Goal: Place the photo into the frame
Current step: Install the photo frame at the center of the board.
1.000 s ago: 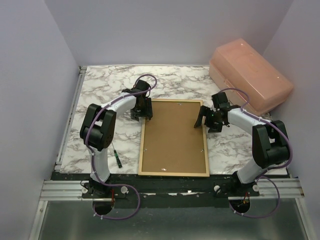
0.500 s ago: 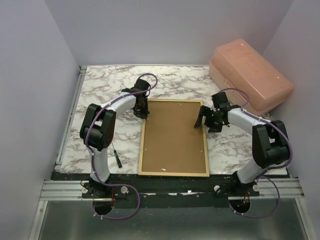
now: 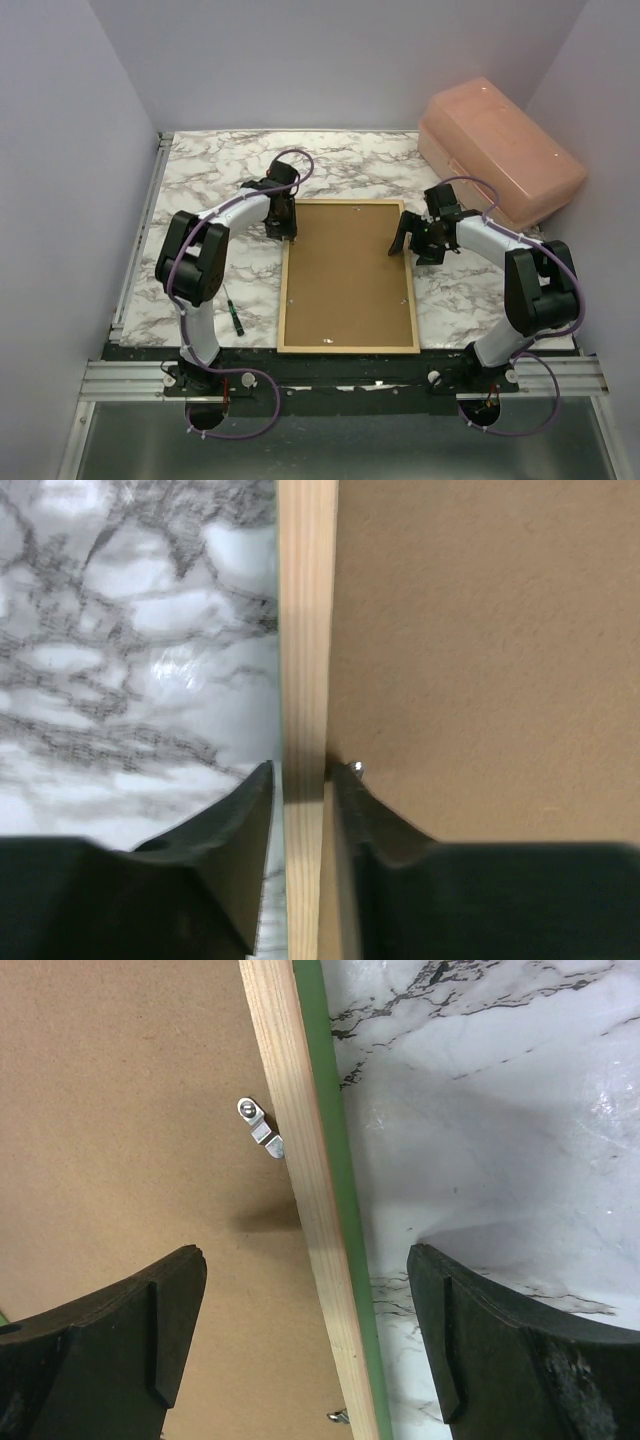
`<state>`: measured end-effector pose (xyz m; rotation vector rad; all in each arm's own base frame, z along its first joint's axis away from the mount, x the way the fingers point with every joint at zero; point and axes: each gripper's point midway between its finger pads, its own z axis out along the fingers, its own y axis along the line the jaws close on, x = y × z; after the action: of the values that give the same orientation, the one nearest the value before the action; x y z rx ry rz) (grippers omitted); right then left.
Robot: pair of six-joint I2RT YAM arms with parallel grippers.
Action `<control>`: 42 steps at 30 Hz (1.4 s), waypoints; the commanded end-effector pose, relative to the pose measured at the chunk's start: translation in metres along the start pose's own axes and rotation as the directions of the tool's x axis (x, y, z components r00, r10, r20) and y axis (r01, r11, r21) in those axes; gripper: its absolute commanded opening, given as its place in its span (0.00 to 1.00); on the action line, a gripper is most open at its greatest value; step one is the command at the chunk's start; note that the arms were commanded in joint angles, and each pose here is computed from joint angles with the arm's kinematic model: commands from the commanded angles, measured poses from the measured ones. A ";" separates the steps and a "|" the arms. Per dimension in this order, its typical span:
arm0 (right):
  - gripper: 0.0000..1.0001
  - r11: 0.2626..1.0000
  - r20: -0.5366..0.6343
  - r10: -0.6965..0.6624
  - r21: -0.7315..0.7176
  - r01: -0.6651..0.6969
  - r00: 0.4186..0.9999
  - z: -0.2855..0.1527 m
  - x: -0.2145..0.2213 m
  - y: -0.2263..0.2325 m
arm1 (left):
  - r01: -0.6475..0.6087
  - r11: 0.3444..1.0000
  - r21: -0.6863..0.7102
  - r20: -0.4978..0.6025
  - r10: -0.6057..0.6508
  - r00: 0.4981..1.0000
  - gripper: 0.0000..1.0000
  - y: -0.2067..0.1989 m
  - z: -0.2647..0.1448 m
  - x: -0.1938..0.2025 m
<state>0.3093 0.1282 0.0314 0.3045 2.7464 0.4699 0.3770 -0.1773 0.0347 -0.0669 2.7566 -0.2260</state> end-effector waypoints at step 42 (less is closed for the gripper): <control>0.89 1.000 -0.083 0.006 -0.017 -0.008 0.997 0.008 0.019 -0.003 | -0.038 0.997 -0.068 -0.051 0.035 0.998 0.12 -0.001 0.012 0.018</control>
<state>0.3073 0.1332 0.0320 0.2840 2.7543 0.5118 0.3627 -0.1808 0.0321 -0.0584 2.7888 -0.1437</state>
